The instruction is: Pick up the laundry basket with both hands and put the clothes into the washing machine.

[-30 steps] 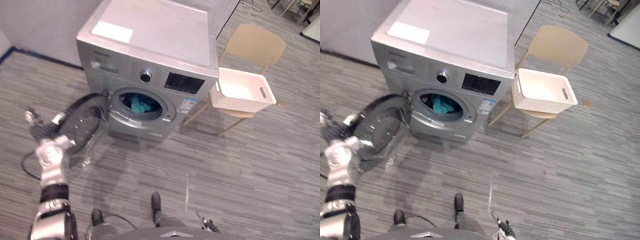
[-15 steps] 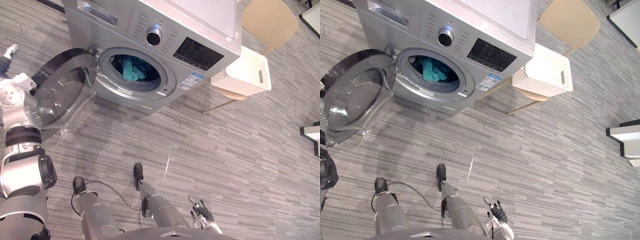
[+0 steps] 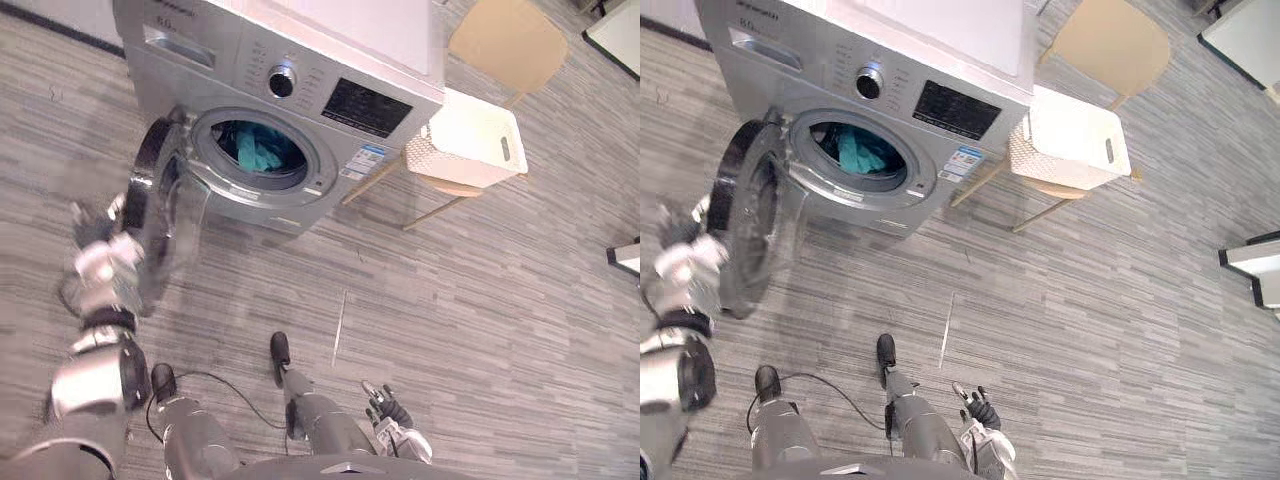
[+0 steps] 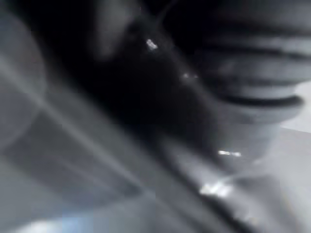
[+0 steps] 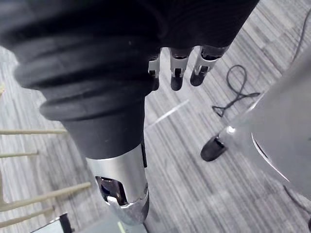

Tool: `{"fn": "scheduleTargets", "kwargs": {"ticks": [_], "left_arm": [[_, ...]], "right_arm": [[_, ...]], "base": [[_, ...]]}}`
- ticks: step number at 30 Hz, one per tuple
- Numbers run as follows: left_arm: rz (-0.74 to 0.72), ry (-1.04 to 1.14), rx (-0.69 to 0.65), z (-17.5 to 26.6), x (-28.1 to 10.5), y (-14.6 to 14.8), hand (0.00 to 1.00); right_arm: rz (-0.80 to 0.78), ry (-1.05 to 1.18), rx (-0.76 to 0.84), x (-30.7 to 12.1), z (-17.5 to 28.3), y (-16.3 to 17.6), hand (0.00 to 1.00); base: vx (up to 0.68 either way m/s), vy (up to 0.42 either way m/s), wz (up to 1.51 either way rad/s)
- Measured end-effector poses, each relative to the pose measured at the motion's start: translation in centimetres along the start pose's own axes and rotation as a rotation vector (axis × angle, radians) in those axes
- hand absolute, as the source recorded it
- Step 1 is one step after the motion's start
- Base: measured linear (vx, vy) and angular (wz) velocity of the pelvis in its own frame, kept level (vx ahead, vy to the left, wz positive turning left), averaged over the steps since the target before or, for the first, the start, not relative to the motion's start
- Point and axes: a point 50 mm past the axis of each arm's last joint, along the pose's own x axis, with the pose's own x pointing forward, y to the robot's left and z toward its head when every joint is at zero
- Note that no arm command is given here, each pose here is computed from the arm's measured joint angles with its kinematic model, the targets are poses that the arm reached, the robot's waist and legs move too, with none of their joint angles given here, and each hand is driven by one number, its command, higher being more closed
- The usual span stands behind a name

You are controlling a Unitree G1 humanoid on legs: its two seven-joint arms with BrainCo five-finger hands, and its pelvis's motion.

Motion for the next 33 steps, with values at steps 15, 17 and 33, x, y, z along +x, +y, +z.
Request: {"fn": "scheduleTargets", "kwargs": {"ticks": [15, 17, 33], "left_arm": [[-0.809, 0.449, 0.615, -19.1, -14.5, -7.7, 0.00], [-0.688, 0.517, 0.736, -20.0, -13.5, -3.1, 0.00], [-0.157, 0.776, 0.674, -21.0, -15.5, 11.6, 0.00]], "right_arm": [[-0.229, 0.048, 0.061, -1.6, -1.1, -5.6, 0.00], [-0.272, 0.070, 0.073, -2.1, -1.5, -6.7, 0.00], [-0.425, 0.128, 0.138, -3.7, -2.7, -10.2, 0.00]], "base": [[0.00, -0.006, 0.02], [0.15, 0.025, 0.06], [0.09, -0.003, 0.03]]}}
